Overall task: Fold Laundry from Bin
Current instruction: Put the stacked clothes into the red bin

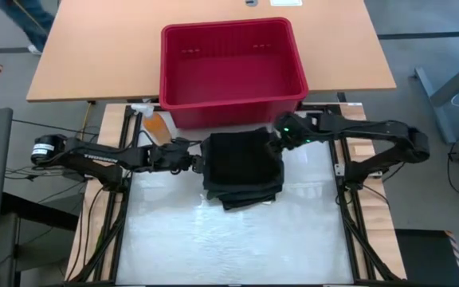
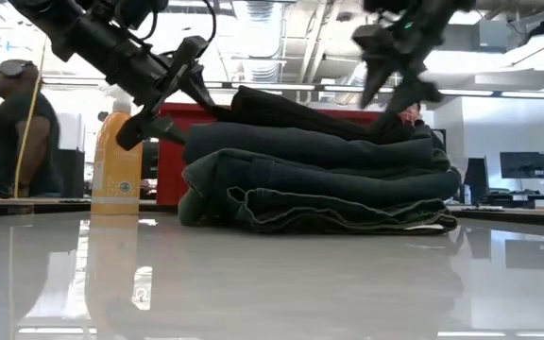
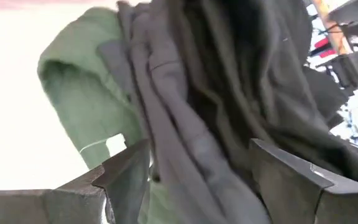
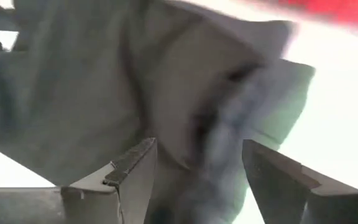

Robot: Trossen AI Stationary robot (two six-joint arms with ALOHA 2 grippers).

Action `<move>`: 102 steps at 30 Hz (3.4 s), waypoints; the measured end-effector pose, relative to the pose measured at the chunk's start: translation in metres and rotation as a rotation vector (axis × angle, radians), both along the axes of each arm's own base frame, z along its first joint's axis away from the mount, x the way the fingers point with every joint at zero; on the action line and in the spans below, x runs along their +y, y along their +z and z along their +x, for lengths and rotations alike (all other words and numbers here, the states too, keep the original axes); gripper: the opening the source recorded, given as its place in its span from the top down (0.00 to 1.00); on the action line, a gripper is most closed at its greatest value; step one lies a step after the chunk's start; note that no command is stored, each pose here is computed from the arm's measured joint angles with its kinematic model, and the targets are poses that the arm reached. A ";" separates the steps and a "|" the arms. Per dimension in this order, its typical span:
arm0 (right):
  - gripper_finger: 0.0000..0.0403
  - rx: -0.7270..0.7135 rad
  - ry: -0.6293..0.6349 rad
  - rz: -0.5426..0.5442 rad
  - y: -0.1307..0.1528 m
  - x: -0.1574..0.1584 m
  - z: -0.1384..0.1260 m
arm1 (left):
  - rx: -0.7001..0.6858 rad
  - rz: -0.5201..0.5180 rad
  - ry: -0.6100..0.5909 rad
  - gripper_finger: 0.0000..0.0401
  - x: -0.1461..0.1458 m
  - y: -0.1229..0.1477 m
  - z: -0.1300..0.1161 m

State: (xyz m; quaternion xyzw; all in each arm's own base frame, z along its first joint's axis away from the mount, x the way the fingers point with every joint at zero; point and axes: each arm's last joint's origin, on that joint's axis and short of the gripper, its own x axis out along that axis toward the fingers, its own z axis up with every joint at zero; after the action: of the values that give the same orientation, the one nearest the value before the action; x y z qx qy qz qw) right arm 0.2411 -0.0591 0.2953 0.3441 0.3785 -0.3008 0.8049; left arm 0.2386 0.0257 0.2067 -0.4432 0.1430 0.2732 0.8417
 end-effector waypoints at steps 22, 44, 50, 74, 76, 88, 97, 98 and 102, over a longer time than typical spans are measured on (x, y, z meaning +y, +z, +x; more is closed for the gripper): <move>0.34 -0.254 -0.289 0.121 -0.126 0.043 -0.071 | 0.027 -0.203 0.047 0.31 0.007 -0.080 0.002; 0.51 -0.353 -0.314 0.251 -0.197 0.056 -0.011 | 0.149 -0.256 -0.032 0.40 0.015 -0.098 0.064; 0.71 -0.382 -0.234 0.252 -0.190 0.059 0.005 | 0.084 -0.315 -0.082 0.57 0.016 -0.107 0.072; 0.71 -0.568 -0.074 0.043 -0.115 0.088 -0.009 | -0.213 -0.182 -0.339 0.81 0.000 -0.042 0.084; 0.71 -0.604 -0.072 0.022 -0.107 0.090 -0.011 | -0.247 -0.158 -0.342 0.81 -0.002 -0.032 0.082; 0.71 -0.739 -0.034 -0.212 0.011 0.072 0.002 | -0.473 0.054 -0.240 0.81 0.002 0.067 0.058; 0.71 -0.680 -0.039 -0.369 0.096 0.011 0.004 | -0.347 0.217 -0.105 0.81 0.054 0.158 0.050; 0.71 -0.686 -0.026 -0.391 0.103 0.002 0.004 | -0.335 0.242 -0.087 0.81 0.062 0.169 0.049; 0.71 -0.708 0.028 -0.478 0.131 -0.035 0.007 | -0.295 0.331 -0.028 0.82 0.092 0.205 0.044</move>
State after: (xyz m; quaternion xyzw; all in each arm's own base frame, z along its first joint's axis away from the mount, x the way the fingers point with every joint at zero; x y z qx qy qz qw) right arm 0.2485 -0.0939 0.4259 0.2249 0.0030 -0.2322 0.9463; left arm 0.2823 0.1173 0.4116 -0.3321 -0.0224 0.2136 0.9185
